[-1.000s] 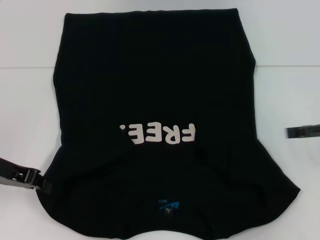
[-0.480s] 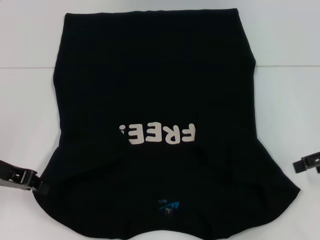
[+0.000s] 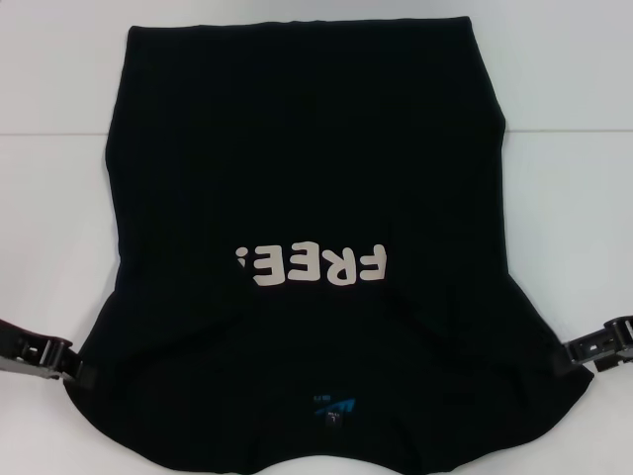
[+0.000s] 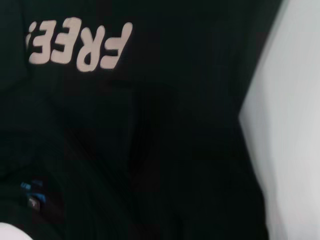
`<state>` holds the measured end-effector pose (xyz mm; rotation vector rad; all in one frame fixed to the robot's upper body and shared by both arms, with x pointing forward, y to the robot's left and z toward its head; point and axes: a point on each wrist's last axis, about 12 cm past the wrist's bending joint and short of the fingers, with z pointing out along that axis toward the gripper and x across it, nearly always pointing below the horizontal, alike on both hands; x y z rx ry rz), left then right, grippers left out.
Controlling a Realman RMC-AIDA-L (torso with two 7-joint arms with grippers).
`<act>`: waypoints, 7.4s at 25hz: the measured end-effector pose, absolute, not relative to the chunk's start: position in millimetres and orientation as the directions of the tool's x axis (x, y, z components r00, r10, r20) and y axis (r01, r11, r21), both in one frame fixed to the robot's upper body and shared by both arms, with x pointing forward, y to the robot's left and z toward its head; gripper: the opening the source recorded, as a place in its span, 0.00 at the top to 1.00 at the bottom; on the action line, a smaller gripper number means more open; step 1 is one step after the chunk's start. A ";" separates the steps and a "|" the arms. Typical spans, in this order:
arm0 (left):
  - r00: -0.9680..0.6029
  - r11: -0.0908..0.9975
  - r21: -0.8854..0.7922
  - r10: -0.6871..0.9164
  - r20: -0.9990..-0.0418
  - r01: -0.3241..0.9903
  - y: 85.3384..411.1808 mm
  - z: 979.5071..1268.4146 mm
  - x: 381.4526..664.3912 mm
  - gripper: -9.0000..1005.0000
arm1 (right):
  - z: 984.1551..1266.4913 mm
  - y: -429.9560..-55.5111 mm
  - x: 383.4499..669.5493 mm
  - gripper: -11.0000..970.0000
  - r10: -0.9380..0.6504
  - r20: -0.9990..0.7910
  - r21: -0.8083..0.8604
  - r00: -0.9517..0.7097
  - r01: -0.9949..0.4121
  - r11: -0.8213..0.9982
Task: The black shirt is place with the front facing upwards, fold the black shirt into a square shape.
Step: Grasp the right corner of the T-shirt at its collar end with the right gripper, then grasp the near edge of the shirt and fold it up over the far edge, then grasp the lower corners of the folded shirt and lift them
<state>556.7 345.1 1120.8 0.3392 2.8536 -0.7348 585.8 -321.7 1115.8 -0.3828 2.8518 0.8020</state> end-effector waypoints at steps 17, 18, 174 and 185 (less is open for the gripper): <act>-0.959 0.852 -0.454 0.174 -0.222 0.260 345.4 1120.3 556.0 0.94 | 1105.9 -306.9 582.9 0.06 -0.254 -0.190 0.479 -0.948 -0.316 0.819; -0.959 0.852 -0.454 0.174 -0.222 0.260 345.3 1120.3 556.0 0.94 | 1105.3 -305.3 582.8 0.06 -0.260 -0.189 0.477 -0.947 -0.320 0.819; -0.865 0.757 -0.654 -0.325 -0.382 0.004 388.6 1090.5 559.5 0.18 | 1070.8 -253.8 554.5 0.06 -0.235 -0.930 0.170 -0.283 -0.897 0.408; -0.874 0.797 -0.603 -0.268 -0.405 0.034 370.8 1085.4 574.8 0.19 | 1070.1 -252.5 556.4 0.06 -0.237 -0.927 0.173 -0.290 -0.892 0.417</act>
